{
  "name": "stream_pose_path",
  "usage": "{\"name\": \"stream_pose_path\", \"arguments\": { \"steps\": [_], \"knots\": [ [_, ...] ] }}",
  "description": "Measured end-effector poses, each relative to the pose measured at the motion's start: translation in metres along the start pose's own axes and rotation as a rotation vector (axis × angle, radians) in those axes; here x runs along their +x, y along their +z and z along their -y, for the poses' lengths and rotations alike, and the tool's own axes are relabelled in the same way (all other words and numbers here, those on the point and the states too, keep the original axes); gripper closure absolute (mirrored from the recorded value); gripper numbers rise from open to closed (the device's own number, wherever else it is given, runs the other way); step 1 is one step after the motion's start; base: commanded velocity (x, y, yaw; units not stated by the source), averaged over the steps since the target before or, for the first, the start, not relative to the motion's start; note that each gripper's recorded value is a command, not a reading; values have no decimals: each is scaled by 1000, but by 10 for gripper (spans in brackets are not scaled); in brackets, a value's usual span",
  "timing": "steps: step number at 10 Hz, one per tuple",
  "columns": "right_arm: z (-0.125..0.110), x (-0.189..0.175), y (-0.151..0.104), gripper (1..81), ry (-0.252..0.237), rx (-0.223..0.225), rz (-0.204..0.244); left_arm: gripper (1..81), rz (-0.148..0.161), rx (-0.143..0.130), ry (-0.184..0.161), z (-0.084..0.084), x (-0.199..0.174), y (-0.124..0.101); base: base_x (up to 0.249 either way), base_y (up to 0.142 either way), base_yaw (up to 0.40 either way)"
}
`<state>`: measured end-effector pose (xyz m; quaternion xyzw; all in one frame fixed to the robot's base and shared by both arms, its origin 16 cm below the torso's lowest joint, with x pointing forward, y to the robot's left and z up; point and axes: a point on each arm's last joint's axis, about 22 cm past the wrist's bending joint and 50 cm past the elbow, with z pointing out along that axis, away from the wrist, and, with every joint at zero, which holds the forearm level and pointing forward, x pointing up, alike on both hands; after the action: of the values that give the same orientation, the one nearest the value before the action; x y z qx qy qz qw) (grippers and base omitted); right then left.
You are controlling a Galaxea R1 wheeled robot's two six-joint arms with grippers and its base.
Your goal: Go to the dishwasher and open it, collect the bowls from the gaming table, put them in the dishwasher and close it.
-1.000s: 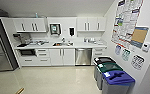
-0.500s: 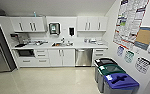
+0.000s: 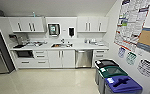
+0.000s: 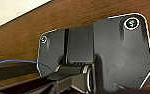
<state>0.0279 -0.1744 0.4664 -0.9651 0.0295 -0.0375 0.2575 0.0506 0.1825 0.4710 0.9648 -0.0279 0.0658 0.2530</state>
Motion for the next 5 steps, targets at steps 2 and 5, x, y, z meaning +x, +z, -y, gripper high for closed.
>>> {"name": "stream_pose_path", "arguments": {
  "steps": [2, 5],
  "knots": [
    [1, 11, 0, 10, -5, 1, -14, 10, -17, 0, 8, 1, 14, 0, 170, 0, 0],
    [0, 7, 0, 10, -4, 0, -9, 10, -10, 0, 5, 0, 9, 0, 170, 0, 0]
  ]
}}
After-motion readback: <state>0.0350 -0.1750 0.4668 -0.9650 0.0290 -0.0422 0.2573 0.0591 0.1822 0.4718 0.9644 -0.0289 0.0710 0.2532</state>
